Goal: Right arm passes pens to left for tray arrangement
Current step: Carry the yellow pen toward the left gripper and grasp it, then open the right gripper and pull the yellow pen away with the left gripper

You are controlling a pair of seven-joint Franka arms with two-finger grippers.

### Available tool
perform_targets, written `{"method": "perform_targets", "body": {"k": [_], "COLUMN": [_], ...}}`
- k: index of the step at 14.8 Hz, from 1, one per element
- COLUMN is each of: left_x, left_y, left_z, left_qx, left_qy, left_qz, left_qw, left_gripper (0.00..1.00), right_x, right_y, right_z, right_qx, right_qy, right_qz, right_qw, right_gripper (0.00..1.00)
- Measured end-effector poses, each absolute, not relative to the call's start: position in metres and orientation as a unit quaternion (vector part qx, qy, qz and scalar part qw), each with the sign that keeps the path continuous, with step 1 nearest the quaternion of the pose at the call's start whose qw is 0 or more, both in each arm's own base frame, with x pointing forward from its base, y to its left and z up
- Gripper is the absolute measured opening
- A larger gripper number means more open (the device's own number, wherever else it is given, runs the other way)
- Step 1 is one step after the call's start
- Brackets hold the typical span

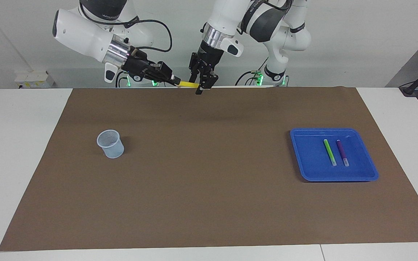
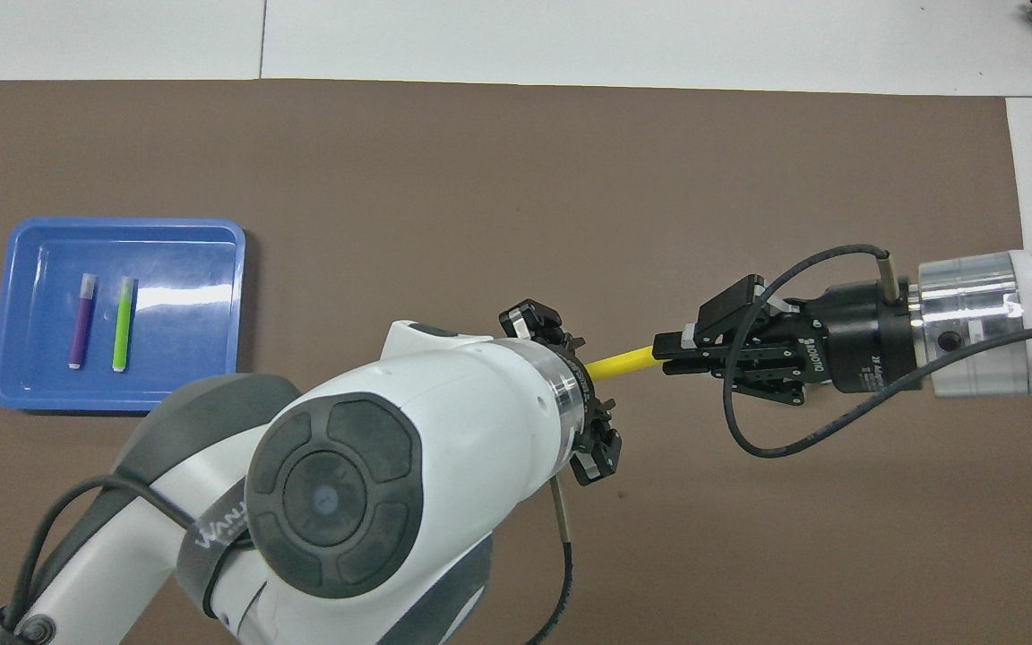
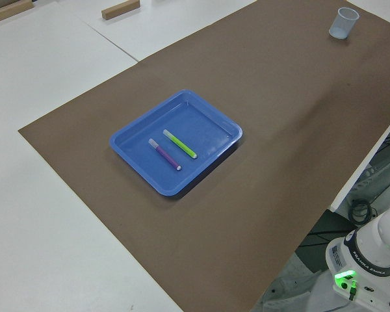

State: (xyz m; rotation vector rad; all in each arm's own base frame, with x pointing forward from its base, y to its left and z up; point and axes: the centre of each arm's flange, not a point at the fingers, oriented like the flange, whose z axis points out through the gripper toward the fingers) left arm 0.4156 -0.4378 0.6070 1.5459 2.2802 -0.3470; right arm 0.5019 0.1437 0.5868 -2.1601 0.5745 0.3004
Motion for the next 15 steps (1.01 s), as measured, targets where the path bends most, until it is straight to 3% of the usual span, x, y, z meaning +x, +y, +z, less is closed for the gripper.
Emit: {"method": "perform_targets", "body": {"k": [3, 5, 15], "left_x": [0.4114, 0.4081, 0.4057], "left_y": [-0.4413, -0.4441, -0.4444], "left_z": [0.6065, 0.6063, 0.6084], "left_qx": [0.553, 0.558, 0.566], "left_qy": [0.805, 0.802, 0.799], "left_qz": [-0.120, -0.116, -0.102], "left_qw": [0.179, 0.178, 0.173], "left_gripper": [0.45, 0.19, 0.17], "right_x": [0.5019, 0.5018, 0.5000], "right_y": [0.1437, 0.1436, 0.1456], "right_z": [0.5868, 0.5866, 0.5857], "right_qx": [-0.865, -0.865, -0.865], "right_qy": [0.230, 0.230, 0.229], "right_qz": [0.120, 0.120, 0.124], "right_qw": [0.429, 0.429, 0.430], "right_gripper": [0.19, 0.19, 0.19]}}
